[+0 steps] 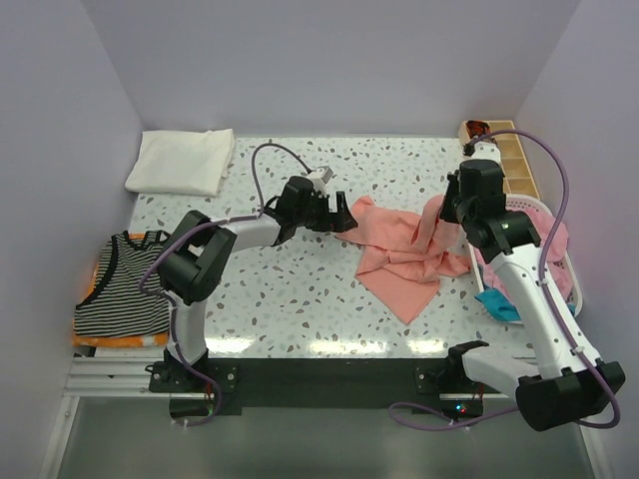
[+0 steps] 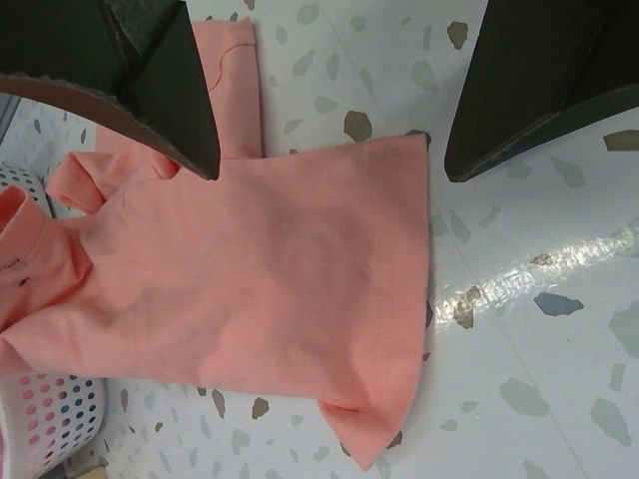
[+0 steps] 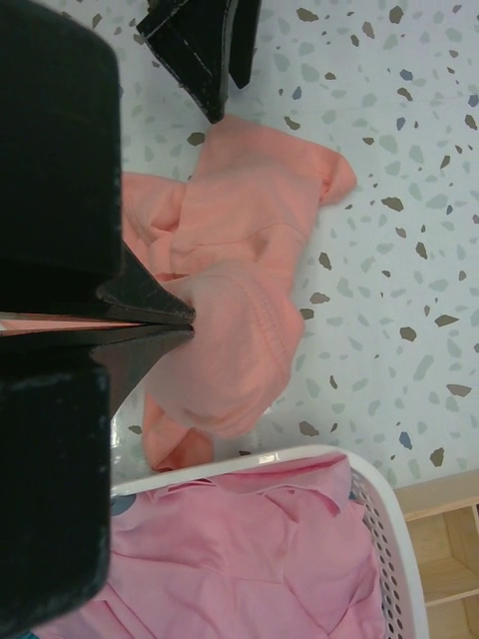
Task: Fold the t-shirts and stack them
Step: Flatten out the tshirt
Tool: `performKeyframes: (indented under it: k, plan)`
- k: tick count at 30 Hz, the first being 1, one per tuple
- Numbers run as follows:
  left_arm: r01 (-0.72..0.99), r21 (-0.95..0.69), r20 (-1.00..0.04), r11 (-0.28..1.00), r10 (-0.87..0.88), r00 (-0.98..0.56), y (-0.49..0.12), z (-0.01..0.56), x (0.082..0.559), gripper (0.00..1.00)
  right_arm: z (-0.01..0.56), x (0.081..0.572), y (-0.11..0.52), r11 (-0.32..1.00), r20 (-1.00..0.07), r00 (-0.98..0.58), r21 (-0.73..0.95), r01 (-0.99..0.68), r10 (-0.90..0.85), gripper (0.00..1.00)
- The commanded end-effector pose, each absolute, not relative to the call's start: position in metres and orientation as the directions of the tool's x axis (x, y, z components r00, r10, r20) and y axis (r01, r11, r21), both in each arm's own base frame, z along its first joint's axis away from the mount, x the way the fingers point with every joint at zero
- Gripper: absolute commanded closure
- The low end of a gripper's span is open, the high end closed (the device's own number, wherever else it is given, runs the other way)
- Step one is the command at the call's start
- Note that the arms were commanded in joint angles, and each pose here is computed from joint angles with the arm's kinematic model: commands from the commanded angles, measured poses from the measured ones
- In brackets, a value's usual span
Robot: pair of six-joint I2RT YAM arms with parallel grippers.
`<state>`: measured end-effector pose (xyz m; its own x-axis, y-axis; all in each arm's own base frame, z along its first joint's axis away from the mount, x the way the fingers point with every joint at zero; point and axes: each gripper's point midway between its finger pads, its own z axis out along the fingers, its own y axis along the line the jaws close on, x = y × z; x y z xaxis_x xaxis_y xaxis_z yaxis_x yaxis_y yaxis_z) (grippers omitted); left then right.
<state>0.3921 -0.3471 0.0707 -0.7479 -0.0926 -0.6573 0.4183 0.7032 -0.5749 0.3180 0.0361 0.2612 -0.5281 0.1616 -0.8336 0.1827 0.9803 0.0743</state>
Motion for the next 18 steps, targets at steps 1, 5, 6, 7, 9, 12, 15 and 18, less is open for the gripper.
performKeyframes:
  k: [1, 5, 6, 7, 9, 12, 15, 18]
  plan:
    - [0.413, -0.604, -0.631, 0.682, -0.092, -0.77, -0.363, 0.069, 0.39, 0.0, 0.291, 0.317, 0.038, 0.98, -0.868, -0.464, 0.111, 0.164, 0.176, 1.0]
    - [0.361, -0.618, -0.589, 0.699, -0.108, -0.801, -0.365, 0.055, 0.381, 0.0, 0.291, 0.318, 0.04, 0.981, -0.868, -0.463, 0.115, 0.157, 0.176, 1.0]
    - [0.35, -0.613, -0.586, 0.708, -0.111, -0.803, -0.363, 0.051, 0.381, 0.0, 0.29, 0.318, 0.039, 0.98, -0.868, -0.464, 0.116, 0.159, 0.178, 1.0]
    - [0.341, -0.608, -0.582, 0.716, -0.11, -0.806, -0.362, 0.047, 0.382, 0.0, 0.291, 0.318, 0.04, 0.981, -0.868, -0.464, 0.116, 0.156, 0.177, 1.0]
    - [0.327, -0.595, -0.575, 0.734, -0.105, -0.811, -0.36, 0.038, 0.384, 0.0, 0.289, 0.318, 0.041, 0.981, -0.865, -0.469, 0.119, 0.154, 0.178, 1.0]
    - [0.326, -0.578, -0.572, 0.748, -0.087, -0.816, -0.363, 0.025, 0.387, 0.0, 0.288, 0.318, 0.042, 0.982, -0.864, -0.471, 0.121, 0.146, 0.177, 1.0]
    - [0.331, -0.573, -0.565, 0.749, -0.069, -0.822, -0.369, 0.014, 0.389, 0.0, 0.289, 0.317, 0.043, 0.982, -0.865, -0.47, 0.125, 0.141, 0.178, 1.0]
    - [0.351, -0.587, -0.559, 0.729, -0.051, -0.828, -0.378, 0.009, 0.388, 0.14, 0.288, 0.318, 0.045, 0.982, -0.863, -0.472, 0.13, 0.135, 0.179, 1.0]
